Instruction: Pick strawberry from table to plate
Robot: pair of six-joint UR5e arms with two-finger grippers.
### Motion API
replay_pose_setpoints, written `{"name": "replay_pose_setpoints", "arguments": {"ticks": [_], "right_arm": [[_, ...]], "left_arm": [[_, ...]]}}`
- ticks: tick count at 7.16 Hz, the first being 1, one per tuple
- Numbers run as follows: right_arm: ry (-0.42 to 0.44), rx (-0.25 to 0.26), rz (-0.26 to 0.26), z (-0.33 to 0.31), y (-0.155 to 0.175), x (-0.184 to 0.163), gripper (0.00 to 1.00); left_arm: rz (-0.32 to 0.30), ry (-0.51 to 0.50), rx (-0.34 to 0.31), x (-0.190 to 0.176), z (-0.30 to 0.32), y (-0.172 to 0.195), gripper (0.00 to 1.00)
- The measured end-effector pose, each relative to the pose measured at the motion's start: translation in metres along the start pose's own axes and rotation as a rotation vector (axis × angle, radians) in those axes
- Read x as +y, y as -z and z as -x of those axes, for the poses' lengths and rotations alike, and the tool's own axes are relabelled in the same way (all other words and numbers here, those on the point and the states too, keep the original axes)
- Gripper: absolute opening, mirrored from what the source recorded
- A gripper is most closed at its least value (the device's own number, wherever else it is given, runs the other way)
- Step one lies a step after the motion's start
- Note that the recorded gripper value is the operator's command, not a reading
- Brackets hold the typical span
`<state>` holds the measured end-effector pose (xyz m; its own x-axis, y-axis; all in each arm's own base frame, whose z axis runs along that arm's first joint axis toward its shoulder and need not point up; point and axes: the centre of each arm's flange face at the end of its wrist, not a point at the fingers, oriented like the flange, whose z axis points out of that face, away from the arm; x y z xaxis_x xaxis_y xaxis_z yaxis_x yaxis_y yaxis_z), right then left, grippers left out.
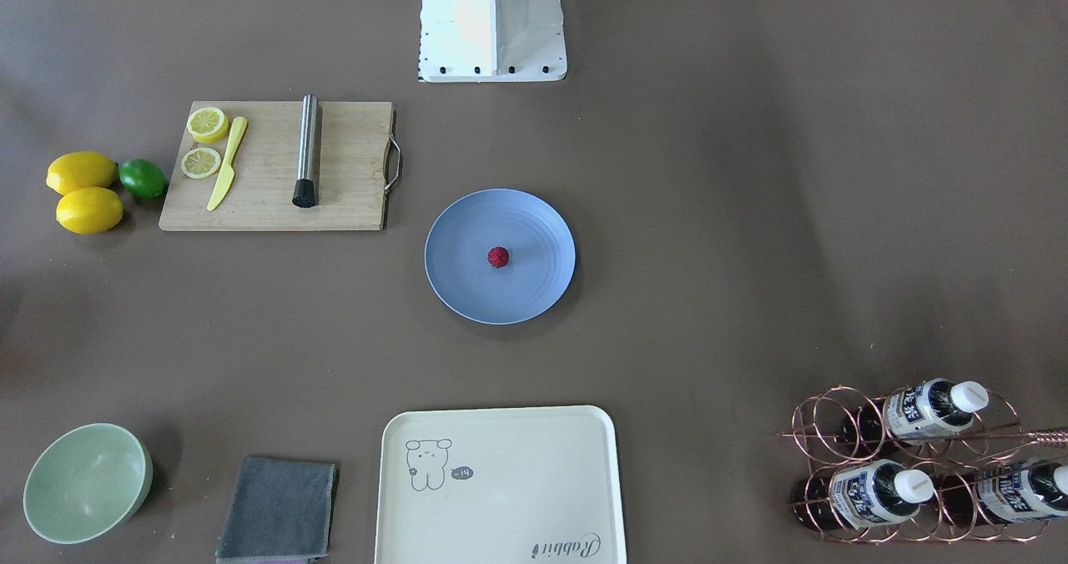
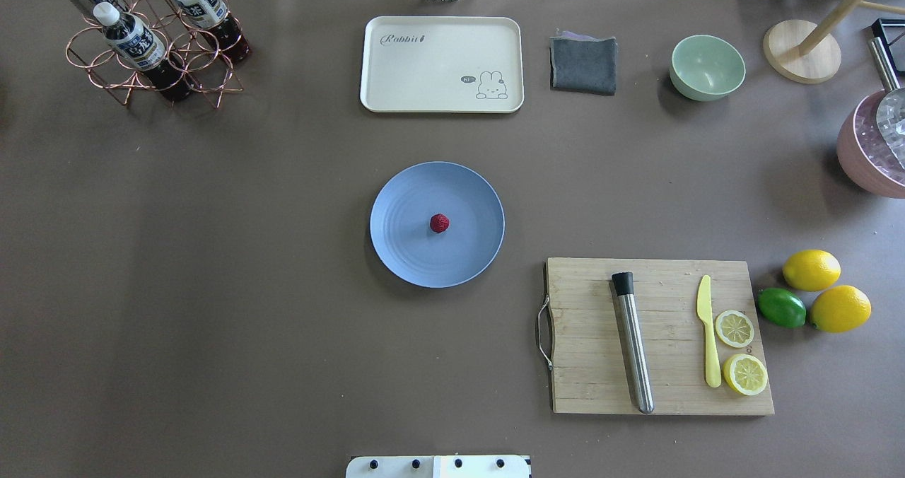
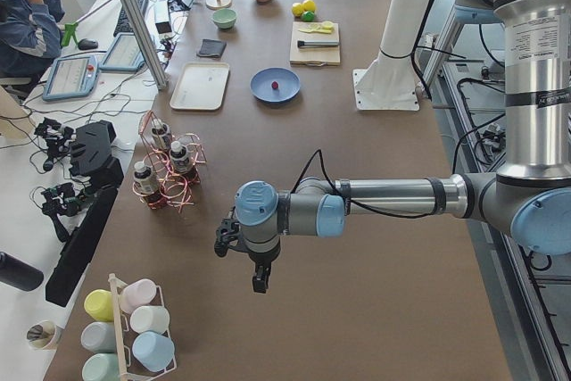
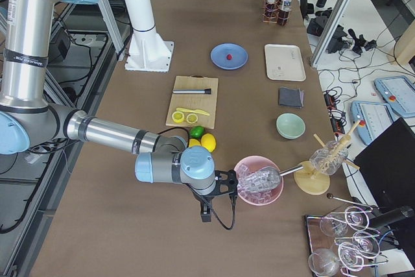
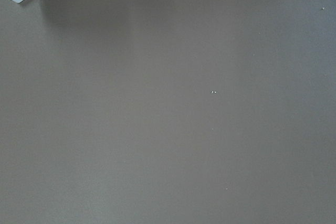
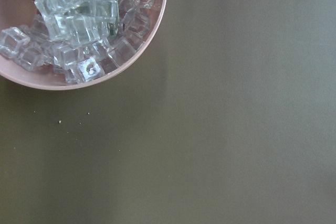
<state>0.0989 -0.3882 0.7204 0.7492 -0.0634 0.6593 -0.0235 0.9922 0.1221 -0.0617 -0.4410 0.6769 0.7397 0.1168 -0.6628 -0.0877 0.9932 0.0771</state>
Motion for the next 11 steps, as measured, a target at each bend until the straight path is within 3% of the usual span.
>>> {"name": "replay_pose_setpoints", "arguments": {"ticks": [4, 11], "right_arm": [[0.001, 0.003, -0.002, 0.0002, 0.0006, -0.0008, 1.0], [0.002, -0.038, -0.005, 0.0046, 0.0009, 0.0004, 1.0]], "left_arm": [[0.004, 0.005, 0.001, 0.0037, 0.0014, -0.0017, 0.99], [0.005, 0.007, 0.009, 0.0063, 0.0016, -0.0024, 0.99]]}}
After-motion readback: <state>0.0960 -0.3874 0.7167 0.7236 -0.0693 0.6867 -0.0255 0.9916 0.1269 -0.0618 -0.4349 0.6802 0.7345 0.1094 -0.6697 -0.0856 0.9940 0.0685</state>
